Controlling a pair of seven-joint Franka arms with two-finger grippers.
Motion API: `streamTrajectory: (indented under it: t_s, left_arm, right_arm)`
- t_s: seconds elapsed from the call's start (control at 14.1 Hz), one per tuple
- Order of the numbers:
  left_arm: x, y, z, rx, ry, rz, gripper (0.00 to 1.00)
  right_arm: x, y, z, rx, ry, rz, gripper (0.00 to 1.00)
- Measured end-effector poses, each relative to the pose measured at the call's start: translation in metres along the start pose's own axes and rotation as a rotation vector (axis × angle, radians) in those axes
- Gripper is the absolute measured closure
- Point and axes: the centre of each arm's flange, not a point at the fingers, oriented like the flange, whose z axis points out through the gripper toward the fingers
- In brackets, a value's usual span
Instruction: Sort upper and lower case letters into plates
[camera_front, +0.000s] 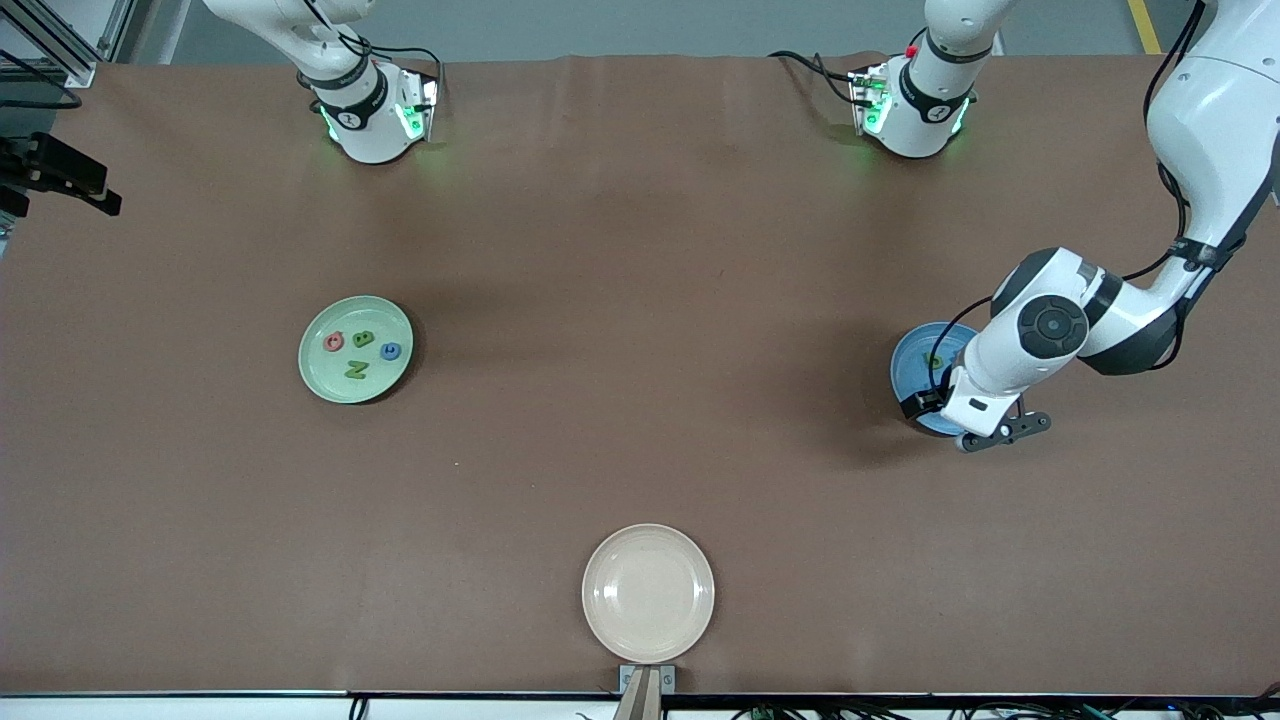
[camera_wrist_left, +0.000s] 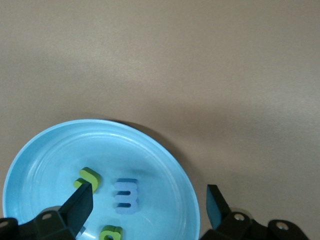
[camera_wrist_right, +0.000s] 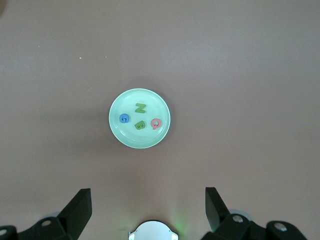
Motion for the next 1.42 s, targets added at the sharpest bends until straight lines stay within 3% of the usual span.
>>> streamTrajectory:
  t_s: [0.71,1.21,1.42]
  left_arm:
    - [0.005,0.003,-0.011,0.041,-0.005,0.015,0.00]
    - [0.020,-0.036,-0.051,-0.009,-0.115,0.109,0.00]
    - [0.016,-0.062,-0.097,-0.034,-0.176,0.164,0.00]
  right_arm:
    - [-0.010,-0.003,-0.013,0.026,-0.023,-0.004,0.00]
    - [-0.010,-0.003,-0.013,0.024,-0.022,-0.005,0.00]
    - [-0.009,0.000,-0.014,0.006,-0.015,0.000,0.00]
